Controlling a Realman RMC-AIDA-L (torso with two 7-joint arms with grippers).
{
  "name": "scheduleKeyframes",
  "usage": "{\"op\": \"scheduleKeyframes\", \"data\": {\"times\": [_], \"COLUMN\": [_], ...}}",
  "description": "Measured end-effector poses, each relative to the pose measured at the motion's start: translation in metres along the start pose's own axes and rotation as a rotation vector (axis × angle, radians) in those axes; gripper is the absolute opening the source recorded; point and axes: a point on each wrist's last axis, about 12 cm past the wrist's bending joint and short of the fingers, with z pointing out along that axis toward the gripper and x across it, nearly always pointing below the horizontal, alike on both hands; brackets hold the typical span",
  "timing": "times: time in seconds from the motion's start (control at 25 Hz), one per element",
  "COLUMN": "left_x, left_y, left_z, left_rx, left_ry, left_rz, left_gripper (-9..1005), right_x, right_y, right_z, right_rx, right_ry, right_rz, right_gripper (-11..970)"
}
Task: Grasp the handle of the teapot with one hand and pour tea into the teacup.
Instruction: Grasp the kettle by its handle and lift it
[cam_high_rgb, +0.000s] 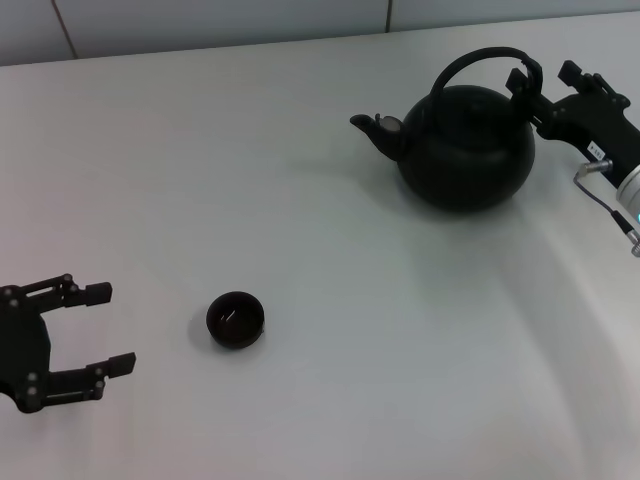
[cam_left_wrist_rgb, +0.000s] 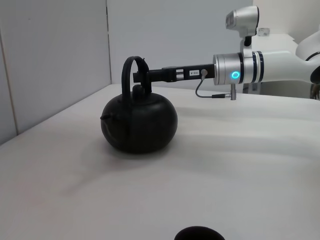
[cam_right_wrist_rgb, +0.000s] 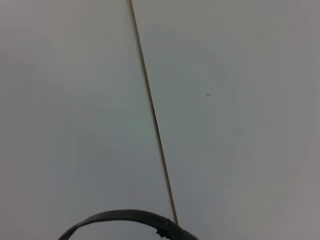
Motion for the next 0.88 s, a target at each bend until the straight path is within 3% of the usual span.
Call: {"op": "scheduleKeyframes", "data": {"times": [0.48, 0.72, 0.88], "left_x": [0.0001, 0.0010, 0.0016], "left_y": [0.0032, 0.0021, 0.0015], "left_z": [0.0038, 0.0031, 0.0024], "left_rx": [-0.009, -0.009, -0.010], "left_ry": [0.017, 0.017, 0.018], "left_rz": [0.006, 0.002, 0.000], "left_gripper": [791, 791, 791], "right_x": [0.0024, 0.0034, 0.0031], "right_y": [0.0010, 0.0012, 0.0007], "right_z": [-0.0035, -0.0037, -0.0033], "right_rx": [-0.005, -0.005, -0.003], "right_ry": [0.001, 0.007, 0.007], "right_rz": [0.005, 0.005, 0.004], "right_gripper": [791, 640, 478]}}
